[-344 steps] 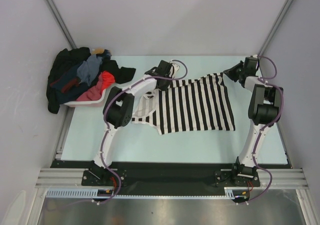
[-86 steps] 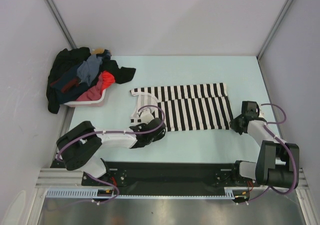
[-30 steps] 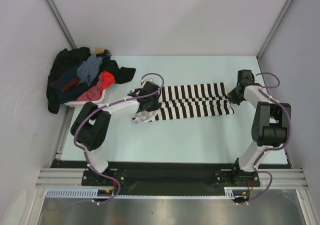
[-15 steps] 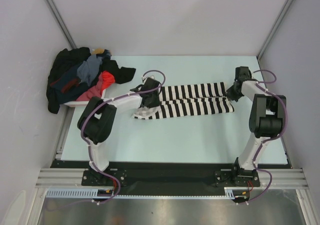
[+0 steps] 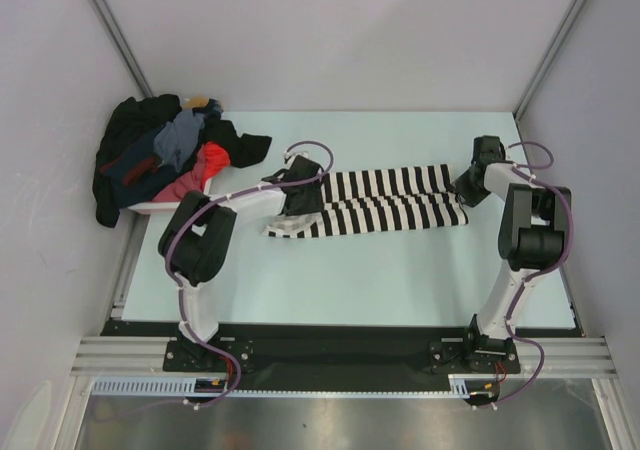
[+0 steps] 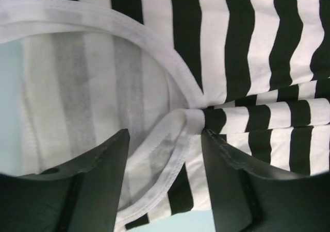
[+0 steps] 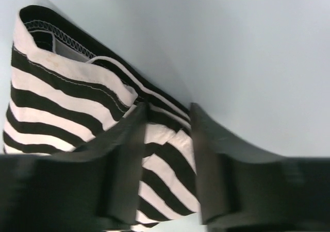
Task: Fold and stack the tank tops
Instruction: Fold the tank top
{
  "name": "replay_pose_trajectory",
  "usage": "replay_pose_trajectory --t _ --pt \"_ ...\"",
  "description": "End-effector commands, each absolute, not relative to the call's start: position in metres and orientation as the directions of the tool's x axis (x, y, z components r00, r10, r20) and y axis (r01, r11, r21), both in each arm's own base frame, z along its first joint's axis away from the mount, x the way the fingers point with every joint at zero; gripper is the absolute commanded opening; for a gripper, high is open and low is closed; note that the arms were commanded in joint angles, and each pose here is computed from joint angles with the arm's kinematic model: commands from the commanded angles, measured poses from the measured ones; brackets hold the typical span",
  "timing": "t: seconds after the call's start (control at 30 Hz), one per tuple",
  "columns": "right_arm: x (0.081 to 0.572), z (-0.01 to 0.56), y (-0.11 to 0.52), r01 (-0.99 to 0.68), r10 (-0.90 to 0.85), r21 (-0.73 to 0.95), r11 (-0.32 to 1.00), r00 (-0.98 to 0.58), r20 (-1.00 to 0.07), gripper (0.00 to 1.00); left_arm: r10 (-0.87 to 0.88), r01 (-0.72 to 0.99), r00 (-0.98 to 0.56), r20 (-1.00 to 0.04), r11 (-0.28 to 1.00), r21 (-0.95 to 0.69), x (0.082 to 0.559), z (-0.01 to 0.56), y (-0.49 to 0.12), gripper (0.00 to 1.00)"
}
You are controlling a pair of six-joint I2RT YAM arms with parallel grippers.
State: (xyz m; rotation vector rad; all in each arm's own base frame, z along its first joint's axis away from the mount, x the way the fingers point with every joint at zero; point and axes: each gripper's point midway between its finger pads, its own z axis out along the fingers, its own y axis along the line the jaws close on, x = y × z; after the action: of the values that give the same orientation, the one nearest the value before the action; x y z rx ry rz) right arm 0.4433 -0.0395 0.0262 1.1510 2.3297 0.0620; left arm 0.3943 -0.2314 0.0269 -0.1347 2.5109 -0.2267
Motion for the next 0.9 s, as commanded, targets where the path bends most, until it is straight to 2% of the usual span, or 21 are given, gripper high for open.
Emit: replay_pose_trajectory --t 0.0,0.13,0.23,0.27,0.3,0.37,0.47,0.5,0.53,0.67,0.87 --pt "0.444 0.046 -0.049 0.714 0.730 0.274 0.644 -0.466 -0.500 0.52 -0.129 -0.047 -0.740 -0.660 0.989 -0.141 0.406 0.074 -0.212 0.65" --pt "0.437 0.062 -0.049 0.690 0.716 0.299 0.659 -0.455 -0.529 0.52 -0.116 -0.015 -0.694 -0.711 0.989 -0.147 0.402 0.108 -0.205 0.75" --pt "0.429 0.076 -0.049 0.670 0.702 0.309 0.675 -0.455 -0.548 0.53 -0.120 0.017 -0.667 -0.735 0.984 -0.177 0.388 0.130 -0.201 0.87" --pt "0.428 0.079 -0.048 0.665 0.700 0.313 0.678 -0.455 -0.551 0.54 -0.120 0.009 -0.665 -0.738 0.986 -0.168 0.383 0.129 -0.195 0.95" --pt "0.424 0.084 -0.048 0.660 0.698 0.319 0.680 -0.451 -0.556 0.59 -0.130 0.009 -0.647 -0.751 0.984 -0.178 0.379 0.139 -0.192 0.98" --pt "0.422 0.088 -0.046 0.649 0.695 0.330 0.685 -0.446 -0.564 0.61 -0.123 0.004 -0.654 -0.747 0.986 -0.166 0.369 0.137 -0.185 0.98" --pt "0.414 0.085 -0.041 0.639 0.699 0.342 0.689 -0.460 -0.548 0.51 -0.133 0.013 -0.662 -0.738 0.982 -0.189 0.351 0.134 -0.179 0.97" --pt "0.411 0.083 -0.038 0.633 0.697 0.342 0.694 -0.471 -0.541 0.44 -0.139 0.032 -0.667 -0.732 0.976 -0.215 0.343 0.133 -0.182 0.97" --pt "0.404 0.076 -0.036 0.639 0.697 0.331 0.694 -0.480 -0.532 0.41 -0.166 0.037 -0.653 -0.739 0.968 -0.250 0.338 0.140 -0.182 0.96" --pt "0.388 0.057 -0.032 0.649 0.708 0.330 0.686 -0.491 -0.507 0.36 -0.179 0.051 -0.688 -0.703 0.955 -0.293 0.307 0.117 -0.176 0.95" --pt "0.367 0.029 -0.029 0.691 0.722 0.274 0.669 -0.517 -0.459 0.24 -0.193 0.028 -0.699 -0.689 0.955 -0.295 0.291 0.104 -0.158 0.95"
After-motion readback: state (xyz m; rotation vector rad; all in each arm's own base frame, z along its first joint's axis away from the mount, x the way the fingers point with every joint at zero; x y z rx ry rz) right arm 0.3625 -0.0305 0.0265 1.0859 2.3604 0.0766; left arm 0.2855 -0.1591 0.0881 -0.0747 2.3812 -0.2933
